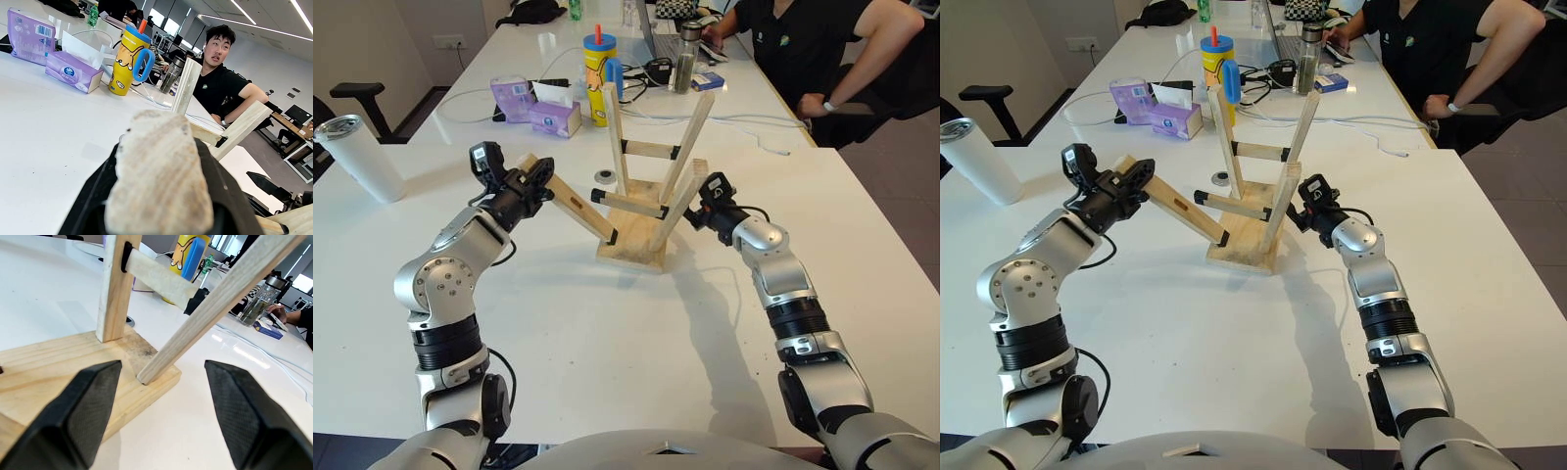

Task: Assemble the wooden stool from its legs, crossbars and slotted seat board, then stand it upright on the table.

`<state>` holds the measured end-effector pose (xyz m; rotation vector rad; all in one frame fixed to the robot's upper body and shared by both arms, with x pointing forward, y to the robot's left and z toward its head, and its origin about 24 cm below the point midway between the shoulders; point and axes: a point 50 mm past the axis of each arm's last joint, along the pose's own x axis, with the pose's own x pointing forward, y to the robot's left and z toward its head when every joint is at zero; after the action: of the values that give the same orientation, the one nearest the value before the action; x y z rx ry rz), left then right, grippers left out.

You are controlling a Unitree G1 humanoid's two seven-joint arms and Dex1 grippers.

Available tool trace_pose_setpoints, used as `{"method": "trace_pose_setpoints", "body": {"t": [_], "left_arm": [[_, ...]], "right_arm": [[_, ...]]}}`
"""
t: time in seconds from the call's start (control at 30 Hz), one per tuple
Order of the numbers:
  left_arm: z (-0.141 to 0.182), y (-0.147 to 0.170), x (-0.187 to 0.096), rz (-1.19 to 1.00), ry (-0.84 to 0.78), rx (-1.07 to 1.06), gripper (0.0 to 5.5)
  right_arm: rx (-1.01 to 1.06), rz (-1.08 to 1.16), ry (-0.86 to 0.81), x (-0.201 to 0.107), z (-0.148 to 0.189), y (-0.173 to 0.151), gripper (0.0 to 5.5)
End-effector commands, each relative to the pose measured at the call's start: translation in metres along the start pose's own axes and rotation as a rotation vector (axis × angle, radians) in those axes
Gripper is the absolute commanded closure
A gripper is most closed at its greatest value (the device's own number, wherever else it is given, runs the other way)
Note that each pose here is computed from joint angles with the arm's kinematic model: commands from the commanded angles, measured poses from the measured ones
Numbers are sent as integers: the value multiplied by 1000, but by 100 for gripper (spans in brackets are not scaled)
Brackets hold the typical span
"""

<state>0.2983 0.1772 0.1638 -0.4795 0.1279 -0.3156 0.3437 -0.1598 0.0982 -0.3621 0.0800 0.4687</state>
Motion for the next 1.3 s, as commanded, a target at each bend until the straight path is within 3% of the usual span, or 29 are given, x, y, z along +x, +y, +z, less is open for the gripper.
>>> {"method": "trace_pose_setpoints", "body": {"t": [0.03, 0.3, 0.43, 0.63, 0.97, 1.1, 1.3], "left_arm": [[-16, 10, 0, 47, 95, 43, 447], [-15, -6, 5, 53, 93, 160, 447], [-14, 4, 7, 105, 108, 184, 447], [-15, 16, 5, 124, 175, 223, 447], [-11, 16, 24, 21, 267, 315, 447], [-11, 23, 30, 19, 294, 320, 447], [-10, 30, 36, 14, 316, 313, 447]], "right_arm": [[2, -10, -4, -1, 0, -2, 234], [-16, -1, -26, -1, 4, -1, 234], [-9, 64, -150, -5, 24, 9, 234], [-14, 67, -205, -8, 35, 10, 234], [64, -16, -311, -26, 46, -14, 234], [89, 56, -393, -39, 64, -20, 234], [141, 254, -460, -50, 88, -2, 234]]}}
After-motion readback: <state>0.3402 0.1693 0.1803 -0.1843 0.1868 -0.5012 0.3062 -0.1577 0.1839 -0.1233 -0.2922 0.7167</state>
